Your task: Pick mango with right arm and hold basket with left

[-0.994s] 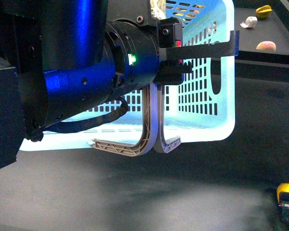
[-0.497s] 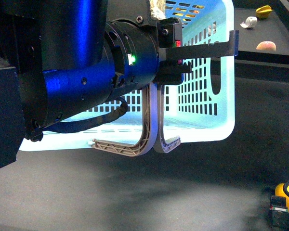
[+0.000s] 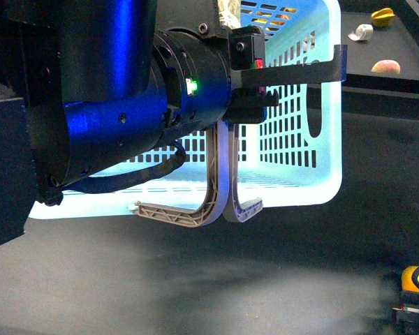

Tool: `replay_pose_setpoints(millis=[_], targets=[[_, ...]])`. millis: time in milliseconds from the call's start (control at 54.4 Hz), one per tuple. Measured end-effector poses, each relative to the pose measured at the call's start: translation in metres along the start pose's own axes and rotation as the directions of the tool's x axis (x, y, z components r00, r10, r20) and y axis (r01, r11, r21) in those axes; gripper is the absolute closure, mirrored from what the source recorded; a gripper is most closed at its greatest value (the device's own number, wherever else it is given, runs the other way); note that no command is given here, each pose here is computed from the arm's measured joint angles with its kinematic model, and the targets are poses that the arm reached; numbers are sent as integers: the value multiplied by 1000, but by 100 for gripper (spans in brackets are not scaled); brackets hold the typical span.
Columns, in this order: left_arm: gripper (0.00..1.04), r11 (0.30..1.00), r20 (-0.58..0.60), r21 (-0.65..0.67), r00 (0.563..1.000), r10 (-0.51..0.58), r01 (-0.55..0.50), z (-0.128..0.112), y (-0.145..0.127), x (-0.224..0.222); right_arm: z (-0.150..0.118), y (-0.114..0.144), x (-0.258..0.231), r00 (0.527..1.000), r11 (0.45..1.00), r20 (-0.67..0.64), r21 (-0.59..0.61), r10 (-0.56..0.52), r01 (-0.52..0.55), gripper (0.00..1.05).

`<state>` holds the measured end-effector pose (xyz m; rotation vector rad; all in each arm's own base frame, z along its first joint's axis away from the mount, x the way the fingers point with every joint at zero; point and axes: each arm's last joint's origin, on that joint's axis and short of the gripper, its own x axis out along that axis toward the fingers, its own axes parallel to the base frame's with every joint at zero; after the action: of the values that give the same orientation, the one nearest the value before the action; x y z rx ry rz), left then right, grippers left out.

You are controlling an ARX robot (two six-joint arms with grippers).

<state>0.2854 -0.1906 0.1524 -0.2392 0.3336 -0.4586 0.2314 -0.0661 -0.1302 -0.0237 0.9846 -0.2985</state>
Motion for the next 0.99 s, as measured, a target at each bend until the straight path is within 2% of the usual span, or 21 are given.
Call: replay_pose_setpoints(millis=[37, 129, 294, 405, 699, 773, 994], targets=[[100, 1000, 0, 0, 1000, 0, 0, 0, 0, 0, 0, -1, 0, 1000, 1000, -1, 4, -1, 1, 43], [100, 1000, 0, 0, 1000, 0, 0, 0, 0, 0, 0, -4, 1, 1000, 1000, 0, 12, -2, 2, 47], [100, 1000, 0, 0, 1000, 0, 0, 0, 0, 0, 4, -6, -6, 1000, 1000, 4, 20, 2, -2, 48], [100, 1000, 0, 0, 1000, 0, 0, 0, 0, 0, 16, -5, -19, 999, 999, 33, 27, 29, -30, 48], [100, 1000, -1, 0, 1000, -2, 2, 0, 0, 0, 78, 12, -87, 964, 984, 209, 34, 167, -177, 48], [100, 1000, -1, 0, 1000, -2, 2, 0, 0, 0, 98, 21, -118, 939, 970, 260, 30, 224, -239, 48], [100, 1000, 0, 0, 1000, 0, 0, 0, 0, 0, 132, 39, -176, 874, 939, 366, 0, 320, -344, 48]])
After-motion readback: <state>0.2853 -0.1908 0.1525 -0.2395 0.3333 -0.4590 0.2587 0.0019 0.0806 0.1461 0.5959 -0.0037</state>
